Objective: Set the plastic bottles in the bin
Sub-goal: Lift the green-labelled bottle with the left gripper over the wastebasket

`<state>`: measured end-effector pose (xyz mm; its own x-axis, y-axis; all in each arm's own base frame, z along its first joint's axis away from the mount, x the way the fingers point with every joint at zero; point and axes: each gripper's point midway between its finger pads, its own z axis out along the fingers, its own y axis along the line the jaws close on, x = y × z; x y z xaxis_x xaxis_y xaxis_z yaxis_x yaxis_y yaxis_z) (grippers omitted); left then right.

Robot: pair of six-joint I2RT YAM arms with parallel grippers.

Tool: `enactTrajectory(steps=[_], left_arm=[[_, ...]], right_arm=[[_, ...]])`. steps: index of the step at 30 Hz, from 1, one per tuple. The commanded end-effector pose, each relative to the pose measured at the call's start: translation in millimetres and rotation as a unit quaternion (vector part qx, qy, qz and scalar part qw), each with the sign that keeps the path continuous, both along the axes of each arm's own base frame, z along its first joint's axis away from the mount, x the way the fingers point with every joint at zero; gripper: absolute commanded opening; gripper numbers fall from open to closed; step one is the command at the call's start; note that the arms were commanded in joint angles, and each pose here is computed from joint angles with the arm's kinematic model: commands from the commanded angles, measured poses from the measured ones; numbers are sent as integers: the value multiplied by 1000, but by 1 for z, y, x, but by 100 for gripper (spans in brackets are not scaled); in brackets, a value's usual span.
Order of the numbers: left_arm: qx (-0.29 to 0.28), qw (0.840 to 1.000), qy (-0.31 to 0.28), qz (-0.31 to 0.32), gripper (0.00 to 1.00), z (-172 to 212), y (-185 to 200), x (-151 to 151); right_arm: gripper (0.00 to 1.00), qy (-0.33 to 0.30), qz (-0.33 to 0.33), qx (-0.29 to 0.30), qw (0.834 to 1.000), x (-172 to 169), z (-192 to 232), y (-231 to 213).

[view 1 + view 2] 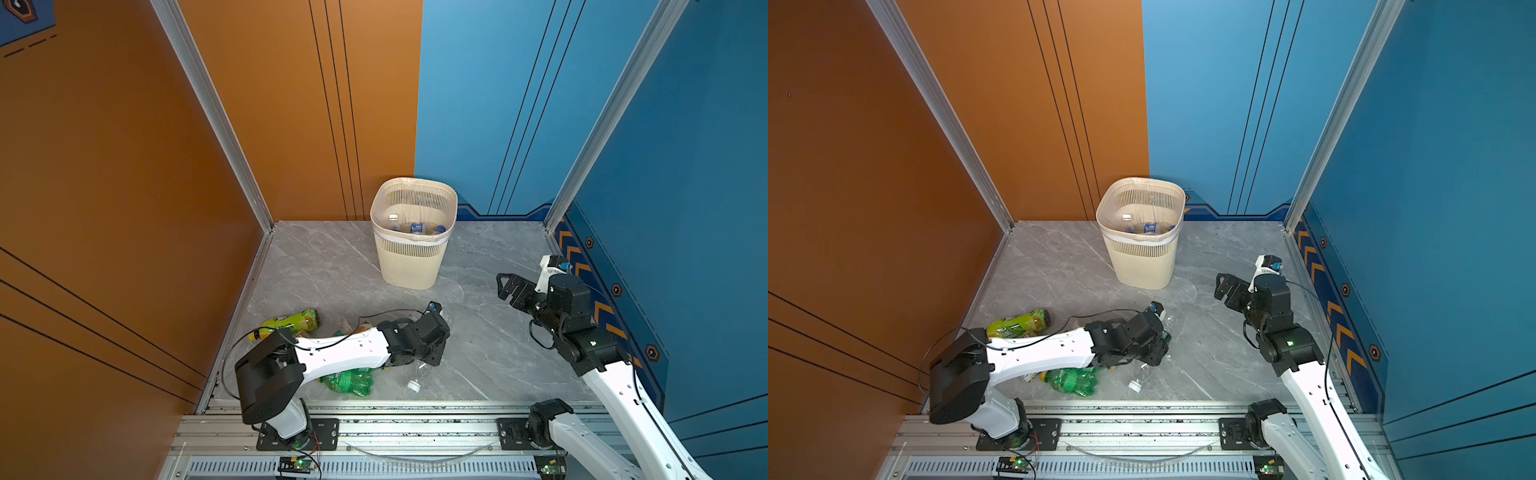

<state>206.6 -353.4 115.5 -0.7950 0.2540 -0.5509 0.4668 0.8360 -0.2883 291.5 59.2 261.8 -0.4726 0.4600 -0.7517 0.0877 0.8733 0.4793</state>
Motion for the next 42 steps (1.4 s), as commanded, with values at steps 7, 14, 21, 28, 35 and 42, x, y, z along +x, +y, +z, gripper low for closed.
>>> enactTrajectory(steps=[7, 14, 21, 28, 35, 42], left_arm=[[-134, 974, -178, 42, 55, 182, 45, 48], [-165, 951, -252, 73, 55, 256, 88, 80], [-172, 934, -303, 74, 56, 313, 101, 128], [-108, 931, -346, 46, 57, 354, 98, 196], [-2, 922, -387, 20, 60, 354, 96, 250], [23, 922, -386, 2, 62, 328, 79, 284]], right_arm=[[100, -6, 0, 21, 1000, -2, 1, 1], [100, -7, 2, 25, 1000, 1, 2, 2], [100, -10, 2, 24, 1000, 0, 5, 1], [100, -14, 0, 23, 1000, -3, 10, -2], [100, -12, -8, 23, 1000, -6, 9, -8], [100, -1, -8, 25, 1000, -7, 2, -8]])
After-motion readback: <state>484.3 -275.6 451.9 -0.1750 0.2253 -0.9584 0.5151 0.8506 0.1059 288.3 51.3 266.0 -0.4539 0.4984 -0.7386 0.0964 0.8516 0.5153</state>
